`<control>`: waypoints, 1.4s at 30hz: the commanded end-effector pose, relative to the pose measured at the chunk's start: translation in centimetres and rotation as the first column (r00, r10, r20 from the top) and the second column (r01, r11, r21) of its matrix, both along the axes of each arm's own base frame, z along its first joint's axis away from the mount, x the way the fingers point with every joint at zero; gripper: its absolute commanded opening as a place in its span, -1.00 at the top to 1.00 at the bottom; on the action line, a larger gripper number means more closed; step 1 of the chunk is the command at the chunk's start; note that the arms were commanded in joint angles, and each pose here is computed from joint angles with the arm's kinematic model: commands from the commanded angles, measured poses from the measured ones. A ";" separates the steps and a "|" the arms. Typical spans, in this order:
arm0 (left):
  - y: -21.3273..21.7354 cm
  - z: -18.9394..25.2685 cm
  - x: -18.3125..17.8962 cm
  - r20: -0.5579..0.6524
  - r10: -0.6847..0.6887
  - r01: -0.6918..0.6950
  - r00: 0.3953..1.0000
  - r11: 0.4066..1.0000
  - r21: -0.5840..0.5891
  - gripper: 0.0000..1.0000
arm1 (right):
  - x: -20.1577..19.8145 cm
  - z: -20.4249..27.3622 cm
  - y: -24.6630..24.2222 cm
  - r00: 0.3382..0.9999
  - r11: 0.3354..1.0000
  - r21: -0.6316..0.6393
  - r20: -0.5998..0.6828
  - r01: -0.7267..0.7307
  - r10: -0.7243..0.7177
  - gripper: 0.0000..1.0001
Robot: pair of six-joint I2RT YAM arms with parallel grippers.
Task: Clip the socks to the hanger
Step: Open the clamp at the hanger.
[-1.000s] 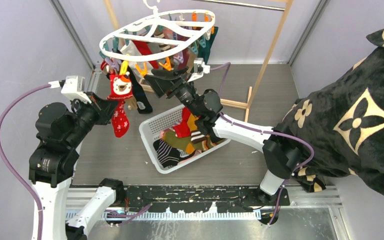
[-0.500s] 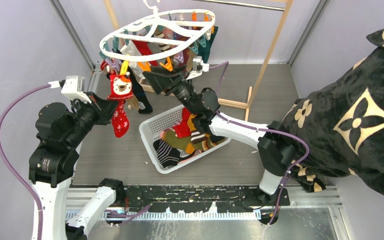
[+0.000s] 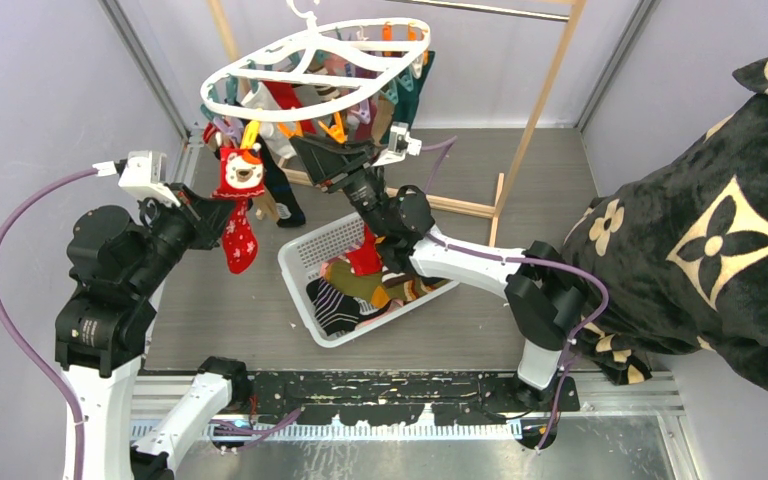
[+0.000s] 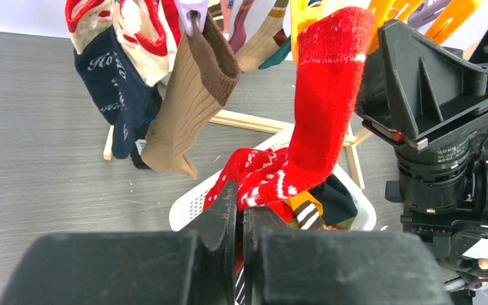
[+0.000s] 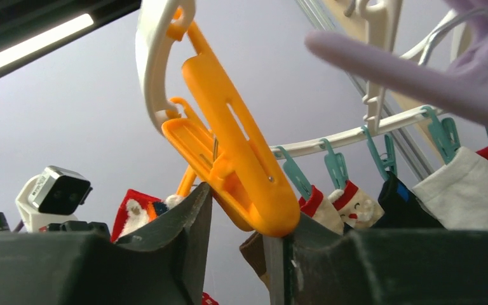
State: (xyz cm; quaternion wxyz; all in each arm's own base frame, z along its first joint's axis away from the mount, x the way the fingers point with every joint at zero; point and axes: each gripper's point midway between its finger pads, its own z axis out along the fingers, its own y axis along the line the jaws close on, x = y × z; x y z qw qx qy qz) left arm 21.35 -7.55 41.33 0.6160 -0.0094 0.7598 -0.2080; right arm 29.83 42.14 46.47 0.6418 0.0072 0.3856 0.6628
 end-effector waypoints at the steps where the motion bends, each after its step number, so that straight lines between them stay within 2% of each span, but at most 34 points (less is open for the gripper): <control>1: 0.2 2.0 -0.2 0.057 0.011 -0.011 0.998 1.000 -0.010 0.99 | -1.8 3.3 -2.1 0.996 0.995 0.092 0.075 0.043 -0.050 0.29; 6: 0.3 1.7 -0.3 0.051 0.018 -0.017 0.999 1.000 -0.012 0.93 | -2.4 3.3 -1.9 0.995 0.995 0.083 0.080 0.046 -0.053 0.42; 7: 0.4 1.6 -0.3 0.049 0.022 -0.021 0.999 1.000 -0.012 0.76 | -2.4 3.4 -2.0 0.995 0.995 0.085 0.079 0.052 -0.058 0.44; 8: 0.5 1.4 -0.4 0.044 0.025 -0.025 0.999 1.000 -0.010 0.47 | -2.5 3.3 -1.9 0.995 0.995 0.085 0.078 0.054 -0.061 0.46; 9: 0.6 1.1 -0.5 0.036 0.028 -0.028 0.999 1.000 -0.008 -0.02 | -2.6 3.2 -2.0 0.995 0.994 0.084 0.075 0.064 -0.071 0.47; 11: 1.0 0.8 -0.8 0.023 0.051 -0.051 0.998 0.999 -0.001 -0.63 | -2.8 3.3 -1.9 0.993 0.994 0.079 0.080 0.080 -0.086 0.48; 12: 1.3 0.8 -1.1 0.019 0.060 -0.060 0.998 0.998 0.001 -0.80 | -2.9 3.3 -1.8 0.992 0.993 0.074 0.082 0.092 -0.098 0.48; 13: 1.4 0.7 -1.4 0.012 0.064 -0.065 0.998 0.998 0.001 -0.86 | -3.0 3.4 -1.8 0.990 0.992 0.071 0.088 0.102 -0.108 0.48; 19: -0.3 3.0 -5.3 0.039 -0.050 0.053 0.998 0.996 -0.073 -0.91 | -3.7 3.5 -1.0 0.979 0.985 0.033 0.105 0.170 -0.173 0.49; 22: -2.0 4.8 -5.8 0.051 -0.146 0.150 0.988 0.984 -0.100 -0.82 | -3.4 3.3 -0.9 0.978 0.982 0.038 0.091 0.183 -0.186 0.48; 26: -4.0 7.3 -4.2 0.067 -0.240 0.247 0.968 0.958 -0.142 -0.78 | -3.6 3.6 -0.8 0.978 0.983 0.042 0.094 0.180 -0.184 0.48; 29: -4.6 8.7 -2.1 0.085 -0.252 0.262 0.964 0.954 -0.145 -0.77 | -3.8 3.6 -0.5 0.979 0.984 0.031 0.101 0.177 -0.179 0.48; 37: -6.4 10.1 2.4 0.094 -0.290 0.303 0.953 0.932 -0.199 -0.91 | -4.3 3.7 0.6 0.978 0.985 0.003 0.116 0.174 -0.173 0.48; 42: -6.7 10.8 3.8 0.113 -0.294 0.312 0.949 0.928 -0.203 -0.79 | -4.6 3.8 1.3 0.976 0.984 -0.022 0.130 0.177 -0.173 0.48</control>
